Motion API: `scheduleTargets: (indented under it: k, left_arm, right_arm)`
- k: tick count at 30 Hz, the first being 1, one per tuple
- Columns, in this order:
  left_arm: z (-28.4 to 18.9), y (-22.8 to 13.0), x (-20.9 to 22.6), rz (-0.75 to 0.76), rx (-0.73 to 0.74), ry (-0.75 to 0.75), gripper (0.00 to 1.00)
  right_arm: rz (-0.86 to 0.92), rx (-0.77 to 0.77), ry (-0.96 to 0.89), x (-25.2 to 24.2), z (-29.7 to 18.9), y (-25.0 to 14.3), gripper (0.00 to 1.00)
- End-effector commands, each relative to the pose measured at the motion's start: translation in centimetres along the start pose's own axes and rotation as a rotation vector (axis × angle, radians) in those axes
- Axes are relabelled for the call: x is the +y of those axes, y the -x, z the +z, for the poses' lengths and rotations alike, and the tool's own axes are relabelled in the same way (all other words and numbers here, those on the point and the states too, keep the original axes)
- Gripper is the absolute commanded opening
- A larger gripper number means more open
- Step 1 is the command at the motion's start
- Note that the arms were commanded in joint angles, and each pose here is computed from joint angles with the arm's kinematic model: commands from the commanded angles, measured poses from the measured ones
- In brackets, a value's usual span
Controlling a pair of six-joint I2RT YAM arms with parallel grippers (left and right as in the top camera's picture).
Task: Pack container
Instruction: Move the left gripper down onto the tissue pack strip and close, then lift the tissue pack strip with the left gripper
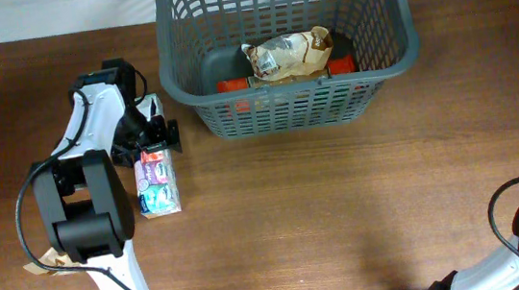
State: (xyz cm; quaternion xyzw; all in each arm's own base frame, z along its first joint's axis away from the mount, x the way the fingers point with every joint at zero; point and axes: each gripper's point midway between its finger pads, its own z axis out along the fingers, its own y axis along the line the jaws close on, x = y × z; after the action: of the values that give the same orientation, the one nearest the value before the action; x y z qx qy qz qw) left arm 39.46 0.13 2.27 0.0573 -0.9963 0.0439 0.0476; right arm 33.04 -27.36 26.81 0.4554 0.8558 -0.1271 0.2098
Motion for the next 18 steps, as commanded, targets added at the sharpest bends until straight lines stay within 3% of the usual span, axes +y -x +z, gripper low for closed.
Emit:
scheduleTargets:
  k: [1, 18]
  left_arm:
    - [0.9, -0.7, 0.5, 0.0, 0.027, 0.009, 0.99]
    - [2.2, -1.7, 1.6, -0.001, 0.054, 0.063, 0.99]
  right_arm:
    - [0.016, -0.013, 0.009, -0.1, -0.6, 0.0, 0.99]
    - [0.016, -0.013, 0.009, -0.1, -0.6, 0.0, 0.99]
